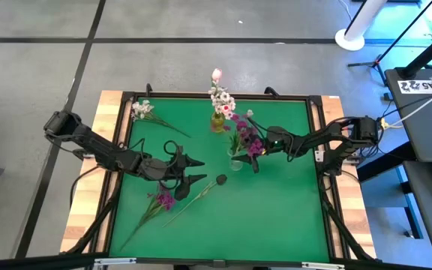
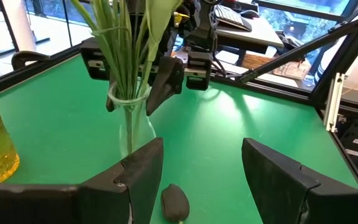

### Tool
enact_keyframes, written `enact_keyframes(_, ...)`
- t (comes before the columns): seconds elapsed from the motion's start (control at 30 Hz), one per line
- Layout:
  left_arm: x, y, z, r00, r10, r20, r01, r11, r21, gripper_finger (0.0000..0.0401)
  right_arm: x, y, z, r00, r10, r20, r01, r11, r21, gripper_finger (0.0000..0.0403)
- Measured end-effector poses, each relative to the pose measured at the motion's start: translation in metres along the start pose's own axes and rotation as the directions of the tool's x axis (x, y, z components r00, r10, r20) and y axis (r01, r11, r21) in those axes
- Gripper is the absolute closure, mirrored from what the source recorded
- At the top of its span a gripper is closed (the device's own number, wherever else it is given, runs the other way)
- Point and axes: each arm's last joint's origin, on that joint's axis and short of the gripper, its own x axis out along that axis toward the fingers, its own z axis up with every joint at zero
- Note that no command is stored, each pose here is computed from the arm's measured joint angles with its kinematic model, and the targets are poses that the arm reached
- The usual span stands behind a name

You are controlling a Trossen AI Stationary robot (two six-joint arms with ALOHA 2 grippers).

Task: Sort flowers into vase by color
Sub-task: Adjust the transparent vase to an upright position

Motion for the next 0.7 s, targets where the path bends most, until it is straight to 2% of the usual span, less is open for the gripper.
enact_keyframes(0.23,0.002,0.004,0.001,1.000,0.023,0.005,-0.023,1.000,-0.012,0.0188,0.000,0.001,0.003,0.999,0.030,0.038,-0.029,0.999,-0.012,0.0219)
enact_keyframes(0.5,0.007,0.014,0.004,0.998,0.067,0.009,-0.067,0.998,-0.020,0.0188,0.003,-0.001,0.011,0.997,0.001,0.079,0.005,0.997,-0.083,0.0220)
enact_keyframes(0.7,0.009,0.018,0.004,0.998,0.064,-0.006,-0.064,0.998,-0.019,0.0188,0.006,-0.002,0.017,0.995,0.002,0.101,0.010,0.993,-0.116,0.0220)
